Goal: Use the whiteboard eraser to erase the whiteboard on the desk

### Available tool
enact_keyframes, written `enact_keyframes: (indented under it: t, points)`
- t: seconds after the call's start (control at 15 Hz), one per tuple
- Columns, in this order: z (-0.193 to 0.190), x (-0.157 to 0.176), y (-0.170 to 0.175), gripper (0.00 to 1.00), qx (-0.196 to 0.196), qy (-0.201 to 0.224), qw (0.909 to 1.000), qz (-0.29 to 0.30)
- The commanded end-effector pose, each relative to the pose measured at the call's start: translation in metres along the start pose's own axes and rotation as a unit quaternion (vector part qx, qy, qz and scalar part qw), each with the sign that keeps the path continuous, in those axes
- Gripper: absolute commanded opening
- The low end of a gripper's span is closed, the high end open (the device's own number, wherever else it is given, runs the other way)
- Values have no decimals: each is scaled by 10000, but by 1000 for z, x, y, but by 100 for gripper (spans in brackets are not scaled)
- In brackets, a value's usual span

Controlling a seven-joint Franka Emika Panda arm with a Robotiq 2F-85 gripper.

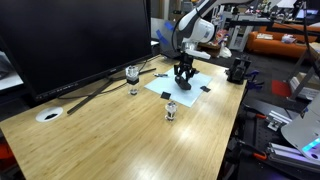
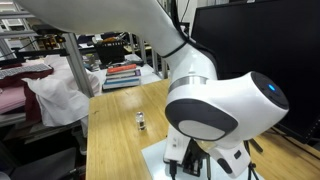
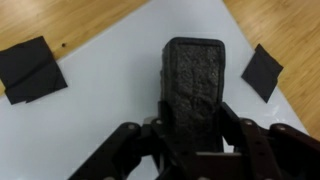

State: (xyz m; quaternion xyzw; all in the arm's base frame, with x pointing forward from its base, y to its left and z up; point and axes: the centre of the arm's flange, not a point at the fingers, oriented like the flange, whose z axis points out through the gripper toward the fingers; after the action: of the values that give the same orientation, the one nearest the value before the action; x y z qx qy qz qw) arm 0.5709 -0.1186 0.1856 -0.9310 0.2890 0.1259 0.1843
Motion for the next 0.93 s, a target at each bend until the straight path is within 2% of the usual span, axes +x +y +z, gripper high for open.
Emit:
enact_keyframes:
  t: [0.0, 0.13, 0.4, 0.6, 0.87]
  points:
    - [9, -30, -28, 26, -319, -203, 9970, -671]
    - [29, -43, -49, 26, -640, -471, 9914, -1042]
    - [63, -71, -70, 26, -1342, -1022, 9708, -1705]
    - [70, -86, -73, 26, -1731, -1208, 9555, -2058]
    - [72, -96, -75, 26, -2031, -1337, 9330, -2653]
